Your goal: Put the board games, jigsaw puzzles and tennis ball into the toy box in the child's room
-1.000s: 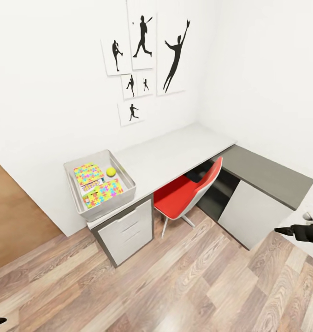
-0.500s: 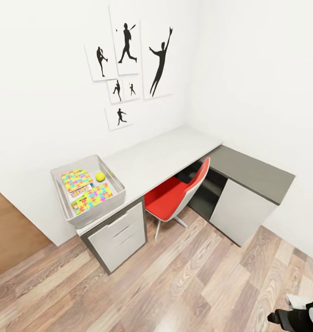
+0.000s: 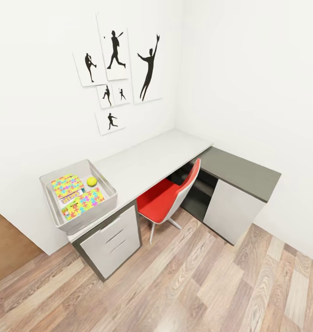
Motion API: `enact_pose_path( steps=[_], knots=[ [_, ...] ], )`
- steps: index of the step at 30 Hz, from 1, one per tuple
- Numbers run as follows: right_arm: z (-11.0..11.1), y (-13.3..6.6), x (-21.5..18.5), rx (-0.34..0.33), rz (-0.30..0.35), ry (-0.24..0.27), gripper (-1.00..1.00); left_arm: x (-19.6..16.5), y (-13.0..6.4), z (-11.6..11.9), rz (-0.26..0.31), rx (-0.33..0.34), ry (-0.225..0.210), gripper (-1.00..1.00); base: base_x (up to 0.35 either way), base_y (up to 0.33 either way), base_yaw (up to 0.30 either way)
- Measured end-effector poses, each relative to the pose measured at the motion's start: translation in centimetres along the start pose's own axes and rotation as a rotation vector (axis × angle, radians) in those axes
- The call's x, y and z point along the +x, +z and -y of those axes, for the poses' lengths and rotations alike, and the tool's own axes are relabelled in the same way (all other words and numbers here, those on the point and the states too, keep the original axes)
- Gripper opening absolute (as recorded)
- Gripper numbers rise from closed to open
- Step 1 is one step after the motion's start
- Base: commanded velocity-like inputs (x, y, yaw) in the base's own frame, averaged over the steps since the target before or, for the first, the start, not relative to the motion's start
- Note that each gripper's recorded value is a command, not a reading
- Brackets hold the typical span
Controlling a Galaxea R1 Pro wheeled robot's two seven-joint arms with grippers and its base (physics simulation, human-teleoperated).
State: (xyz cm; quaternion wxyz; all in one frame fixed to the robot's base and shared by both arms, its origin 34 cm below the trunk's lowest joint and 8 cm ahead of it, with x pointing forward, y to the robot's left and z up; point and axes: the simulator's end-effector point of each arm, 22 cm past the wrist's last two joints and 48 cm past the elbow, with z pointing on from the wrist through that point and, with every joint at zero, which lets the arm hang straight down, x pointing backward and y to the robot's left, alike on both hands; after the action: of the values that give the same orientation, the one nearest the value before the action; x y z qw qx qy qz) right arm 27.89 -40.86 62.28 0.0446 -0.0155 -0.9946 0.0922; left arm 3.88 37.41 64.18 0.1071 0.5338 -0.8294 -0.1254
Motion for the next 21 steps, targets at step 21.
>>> enact_pose_path(
  steps=[21],
  knots=[
    [-7.6,0.7,6.4,-0.055,0.012,-0.05,1.0,-0.7,0.2,0.0,0.07,0.005,0.019,1.0,0.0,0.0,-0.019]
  ],
)
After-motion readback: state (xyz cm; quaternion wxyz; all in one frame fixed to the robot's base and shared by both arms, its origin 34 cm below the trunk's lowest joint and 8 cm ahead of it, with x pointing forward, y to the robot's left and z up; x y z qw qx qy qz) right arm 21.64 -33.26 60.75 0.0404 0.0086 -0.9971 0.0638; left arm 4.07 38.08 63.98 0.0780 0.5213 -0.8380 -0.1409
